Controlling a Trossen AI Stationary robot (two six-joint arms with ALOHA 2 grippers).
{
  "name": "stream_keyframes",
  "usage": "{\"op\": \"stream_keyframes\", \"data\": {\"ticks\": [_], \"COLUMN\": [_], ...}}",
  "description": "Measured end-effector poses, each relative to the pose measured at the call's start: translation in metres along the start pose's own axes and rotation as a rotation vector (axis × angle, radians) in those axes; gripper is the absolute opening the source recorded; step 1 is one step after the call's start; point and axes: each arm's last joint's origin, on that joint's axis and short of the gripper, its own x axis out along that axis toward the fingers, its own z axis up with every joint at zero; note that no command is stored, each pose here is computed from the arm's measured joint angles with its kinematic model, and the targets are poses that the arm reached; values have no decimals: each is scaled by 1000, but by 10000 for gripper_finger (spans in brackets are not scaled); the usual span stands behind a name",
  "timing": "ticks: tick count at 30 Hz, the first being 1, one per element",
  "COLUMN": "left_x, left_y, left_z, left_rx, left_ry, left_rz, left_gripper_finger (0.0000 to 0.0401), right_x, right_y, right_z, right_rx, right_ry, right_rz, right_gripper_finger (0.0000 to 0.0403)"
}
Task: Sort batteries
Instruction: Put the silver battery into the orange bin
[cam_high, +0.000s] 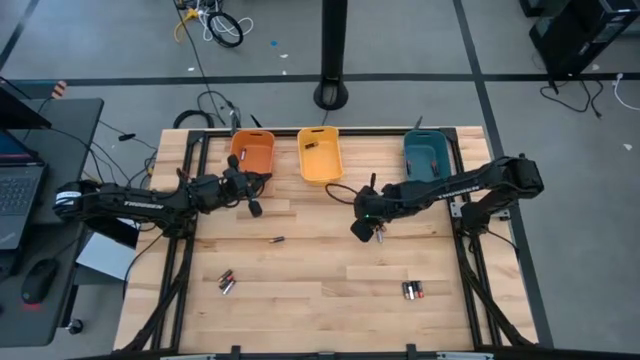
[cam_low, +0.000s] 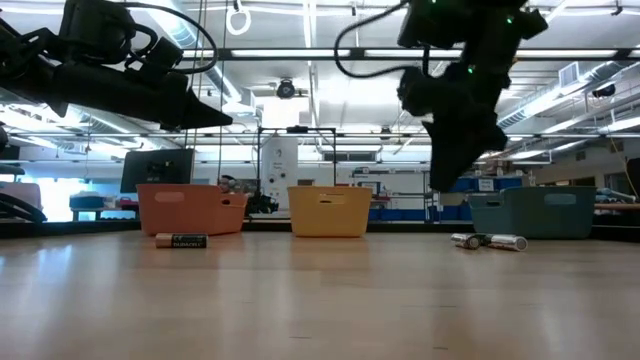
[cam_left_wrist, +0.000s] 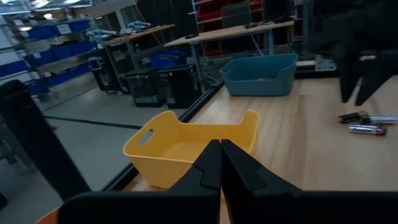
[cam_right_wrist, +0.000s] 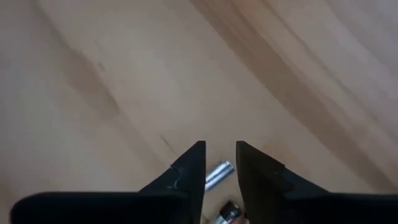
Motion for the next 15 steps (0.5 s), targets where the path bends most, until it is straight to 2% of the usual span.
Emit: {"op": "stream_keyframes", "data": {"ticks": [8, 15], "left_x": [0, 0], "left_y": [-1, -2], "left_z": [0, -1], "left_rx": [-23, -39], "left_ry": [0, 9], "left_rz": [-44, -56], "left_gripper_finger": [10, 10], "right_x": [7, 13], "right_y": [-4, -3], "right_z": [-6, -18], "right_rx": [191, 266], "right_ry": [7, 20], "right_rz": [-7, -9], "right_gripper_finger": [140, 150]}}
